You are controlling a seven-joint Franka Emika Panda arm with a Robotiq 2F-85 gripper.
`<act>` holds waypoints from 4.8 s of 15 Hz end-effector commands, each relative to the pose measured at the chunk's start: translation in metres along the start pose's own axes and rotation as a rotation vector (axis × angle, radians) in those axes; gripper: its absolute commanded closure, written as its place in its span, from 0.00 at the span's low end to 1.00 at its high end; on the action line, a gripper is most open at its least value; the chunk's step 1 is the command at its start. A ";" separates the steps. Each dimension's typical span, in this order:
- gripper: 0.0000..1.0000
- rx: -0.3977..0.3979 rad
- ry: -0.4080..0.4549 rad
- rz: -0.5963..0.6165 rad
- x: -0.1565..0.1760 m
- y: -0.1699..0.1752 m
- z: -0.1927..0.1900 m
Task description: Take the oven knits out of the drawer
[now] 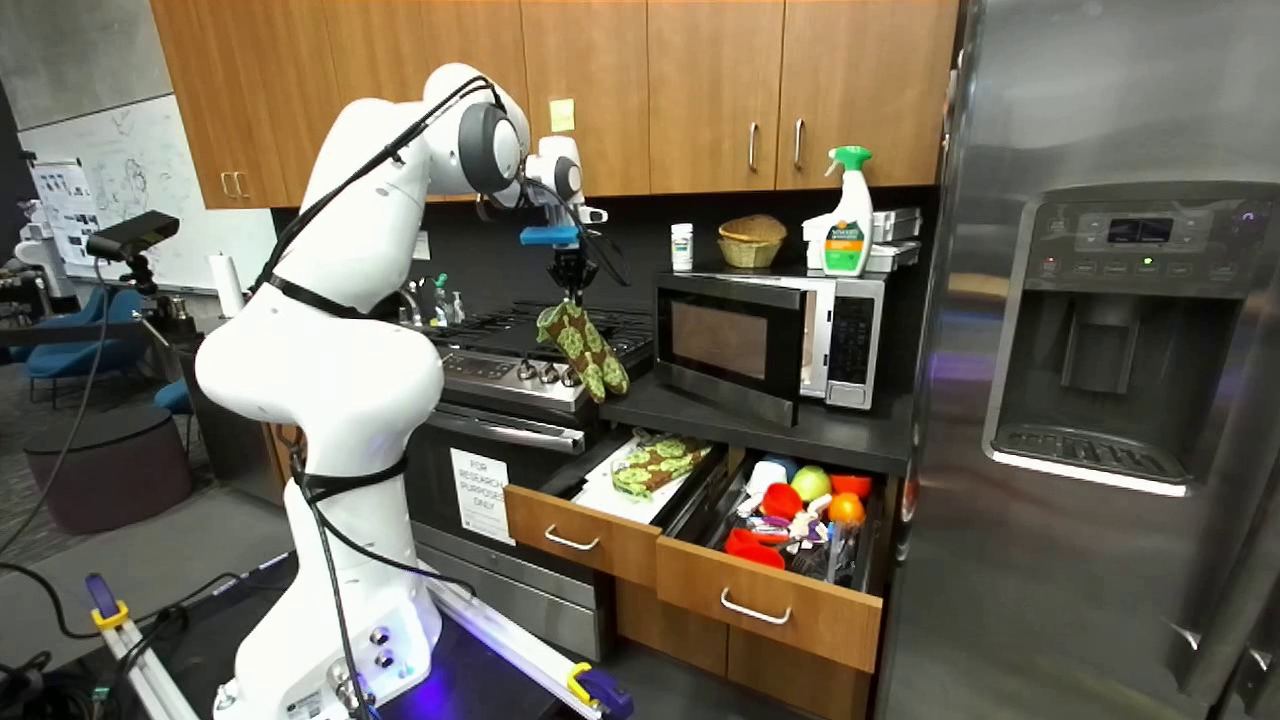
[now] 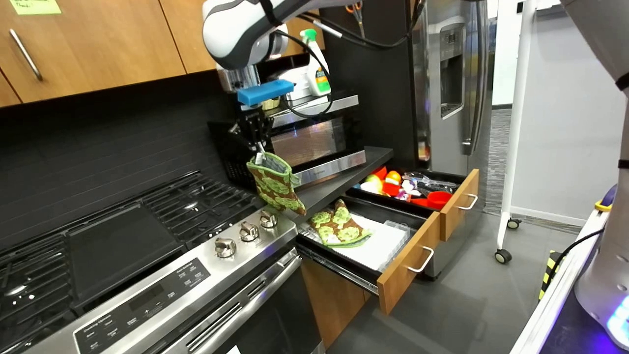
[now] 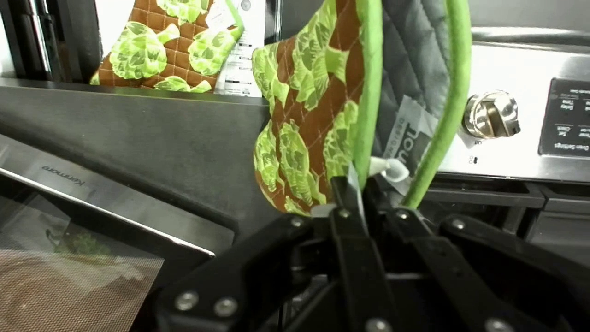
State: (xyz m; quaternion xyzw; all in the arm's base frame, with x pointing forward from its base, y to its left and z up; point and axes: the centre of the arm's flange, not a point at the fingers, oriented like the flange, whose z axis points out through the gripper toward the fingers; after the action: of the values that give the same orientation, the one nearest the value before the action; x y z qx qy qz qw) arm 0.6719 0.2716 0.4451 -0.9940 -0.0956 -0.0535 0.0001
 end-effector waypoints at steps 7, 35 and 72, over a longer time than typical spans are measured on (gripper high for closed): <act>0.97 -0.006 -0.017 -0.014 0.037 -0.037 0.023; 0.97 0.007 -0.001 -0.024 0.074 -0.089 0.013; 0.00 -0.133 -0.230 0.188 -0.006 0.059 -0.039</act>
State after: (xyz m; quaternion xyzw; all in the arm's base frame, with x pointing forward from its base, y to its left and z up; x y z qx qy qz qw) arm 0.7064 0.2391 0.4678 -0.9955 -0.0182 0.0456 -0.0815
